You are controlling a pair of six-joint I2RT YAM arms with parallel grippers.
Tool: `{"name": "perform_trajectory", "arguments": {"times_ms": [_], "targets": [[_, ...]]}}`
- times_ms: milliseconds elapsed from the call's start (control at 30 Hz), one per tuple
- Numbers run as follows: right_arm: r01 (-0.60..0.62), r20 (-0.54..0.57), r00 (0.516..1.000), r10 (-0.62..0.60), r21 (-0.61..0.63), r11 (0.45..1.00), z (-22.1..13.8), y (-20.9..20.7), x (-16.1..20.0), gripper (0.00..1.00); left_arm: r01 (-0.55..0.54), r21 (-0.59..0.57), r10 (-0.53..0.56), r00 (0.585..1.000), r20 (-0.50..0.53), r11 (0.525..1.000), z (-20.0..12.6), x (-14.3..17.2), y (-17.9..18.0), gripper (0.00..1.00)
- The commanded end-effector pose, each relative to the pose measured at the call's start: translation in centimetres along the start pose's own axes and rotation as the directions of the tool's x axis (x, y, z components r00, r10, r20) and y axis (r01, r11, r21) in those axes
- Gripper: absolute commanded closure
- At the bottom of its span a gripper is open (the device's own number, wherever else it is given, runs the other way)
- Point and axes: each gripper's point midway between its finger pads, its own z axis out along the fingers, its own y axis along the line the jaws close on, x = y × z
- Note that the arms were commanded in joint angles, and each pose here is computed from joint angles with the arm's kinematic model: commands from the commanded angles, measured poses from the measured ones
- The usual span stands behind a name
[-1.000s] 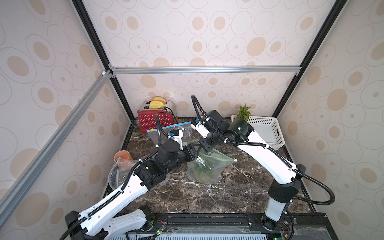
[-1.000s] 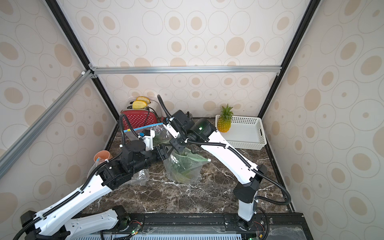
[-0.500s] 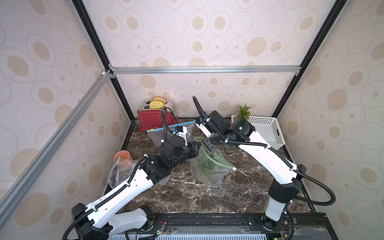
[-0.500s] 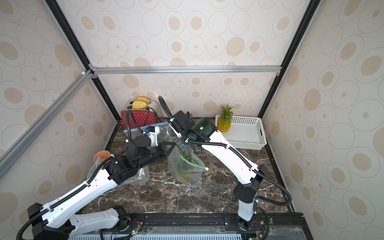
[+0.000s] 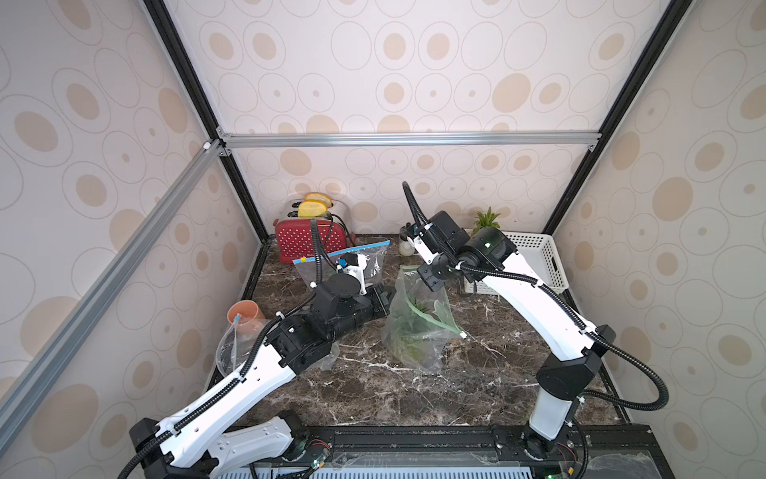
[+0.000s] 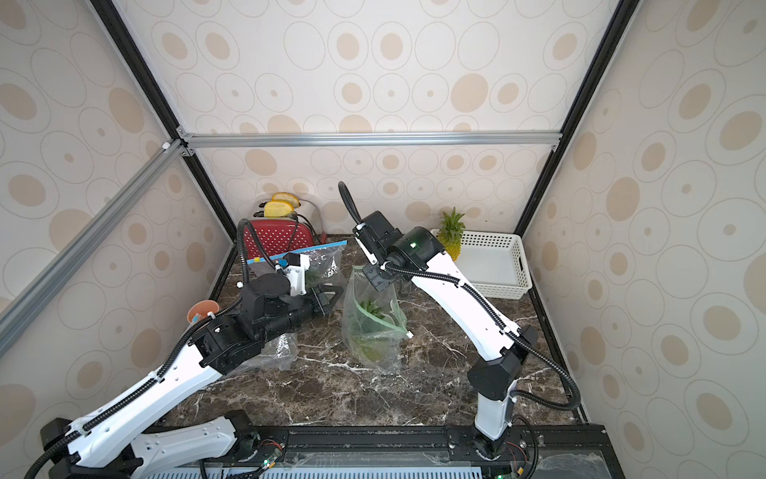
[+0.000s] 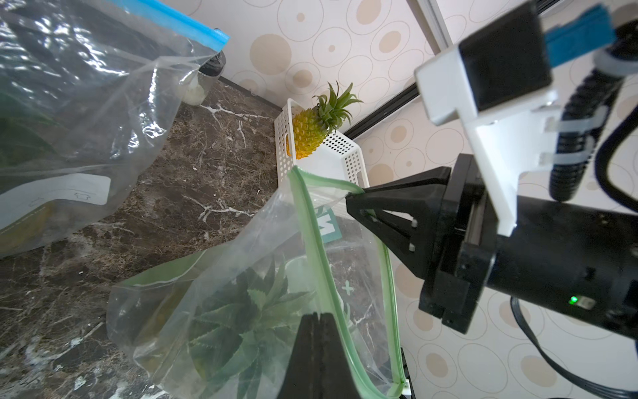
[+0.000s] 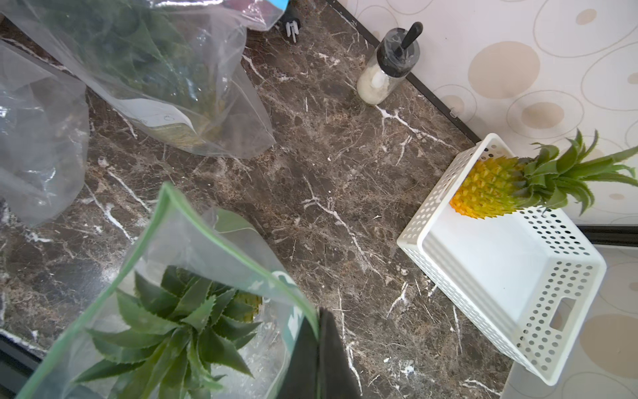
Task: Open the zip-top bag and take out the pineapple
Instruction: Open the zipper of the food storage bag at the center of the board, then pick up the pineapple from the zipper food storage bag.
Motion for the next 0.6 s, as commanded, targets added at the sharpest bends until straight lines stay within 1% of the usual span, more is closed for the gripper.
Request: {"name": "perform_trajectory", "arguments": {"times_ms": [0, 167, 300, 400, 500, 567], "targets": [[0.02, 0.063, 0.998, -0.017, -0.051, 0.999, -2.7, 0.3, -0.3, 0.8, -0.018, 0.011, 0.017, 1.0, 0.014, 1.0, -0.9, -0.7, -0.9, 1.0], [0.027, 0.087, 0.996, -0.021, -0.076, 0.997, -4.8, 0.2, -0.2, 0.67, -0.016, 0.007, 0.016, 1.0, 0.01, 1.0, -0.6, -0.5, -0.7, 1.0], [0.046, 0.103, 0.994, -0.037, -0.09, 0.995, -6.6, 0.6, 0.0, 0.65, -0.019, 0.0, 0.019, 1.0, 0.016, 1.0, -0.5, -0.5, -0.5, 1.0], [0.076, 0.122, 0.991, -0.06, -0.133, 0.988, -8.1, 2.0, -0.2, 0.65, -0.024, -0.009, 0.024, 0.999, 0.025, 1.0, -0.6, -0.6, -0.2, 1.0], [0.1, 0.101, 0.991, -0.085, -0.155, 0.983, -8.3, 3.3, 0.0, 0.66, -0.027, -0.013, 0.027, 0.999, 0.036, 1.0, -0.9, -0.7, 0.1, 1.0], [0.1, 0.083, 0.993, -0.088, -0.161, 0.982, -7.8, 3.7, 0.1, 0.69, -0.028, -0.014, 0.029, 0.998, 0.048, 0.999, -1.3, -0.8, 0.2, 1.0]]}}
